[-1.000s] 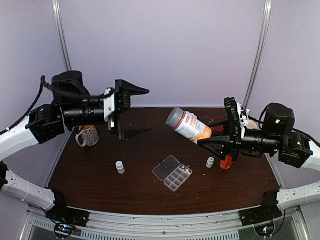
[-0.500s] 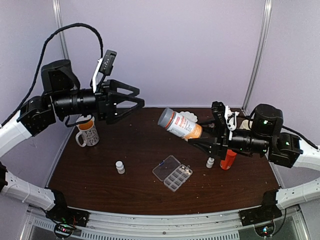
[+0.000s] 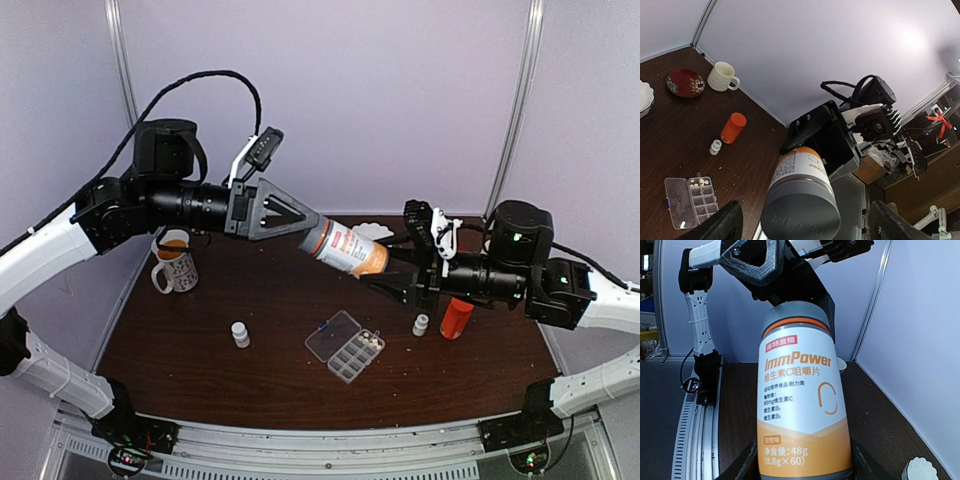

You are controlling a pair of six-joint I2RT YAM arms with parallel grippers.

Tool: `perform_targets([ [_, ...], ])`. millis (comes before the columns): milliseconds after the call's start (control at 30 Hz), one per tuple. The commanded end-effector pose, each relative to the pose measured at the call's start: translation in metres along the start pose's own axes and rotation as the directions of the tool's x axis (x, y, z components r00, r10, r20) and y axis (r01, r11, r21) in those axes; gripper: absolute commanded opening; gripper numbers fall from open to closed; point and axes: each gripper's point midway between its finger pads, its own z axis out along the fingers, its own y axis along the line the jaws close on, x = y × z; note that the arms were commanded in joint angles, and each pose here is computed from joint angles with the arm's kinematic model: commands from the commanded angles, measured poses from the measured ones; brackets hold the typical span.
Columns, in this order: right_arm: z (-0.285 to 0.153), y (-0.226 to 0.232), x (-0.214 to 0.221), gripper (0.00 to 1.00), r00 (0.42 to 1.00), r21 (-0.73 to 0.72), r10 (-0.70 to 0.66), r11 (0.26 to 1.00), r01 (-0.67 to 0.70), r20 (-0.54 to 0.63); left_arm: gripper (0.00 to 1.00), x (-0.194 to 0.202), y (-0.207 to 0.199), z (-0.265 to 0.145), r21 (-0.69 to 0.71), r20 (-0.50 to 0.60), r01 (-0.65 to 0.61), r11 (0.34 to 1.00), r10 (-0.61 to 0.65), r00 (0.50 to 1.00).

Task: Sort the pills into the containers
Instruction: Screw the lid of the pill bottle onto the pill bottle.

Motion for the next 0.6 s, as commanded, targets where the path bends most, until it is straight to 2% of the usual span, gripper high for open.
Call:
perform_targets([
  [0,-0.0043,-0.0078,-0.0294,0.00,0.996,0.039,-0.021,0.999,0.018,0.082,0.87,0.0013,-0.0046,0.0041,0.044,-0.020,0.023,0.999,-0.022,1.000],
  [100,-0.0037,-0.0091,-0.0271,0.00,0.997,0.047,-0.019,0.999,0.016,0.074,0.83,0.0012,-0.0044,0.0042,0.044,-0.020,0.022,0.999,-0.021,1.000],
  [500,0.0010,-0.0087,-0.0241,0.00,0.999,0.039,-0.013,0.999,0.011,0.049,0.78,0.0058,0.0040,0.0063,0.011,-0.035,0.039,0.999,-0.038,0.999],
  [567,0.0030,-0.0083,-0.0232,0.00,0.999,0.035,-0.014,0.999,0.013,0.039,0.74,0.0065,0.0036,0.0069,0.014,-0.039,0.038,0.999,-0.038,0.999],
])
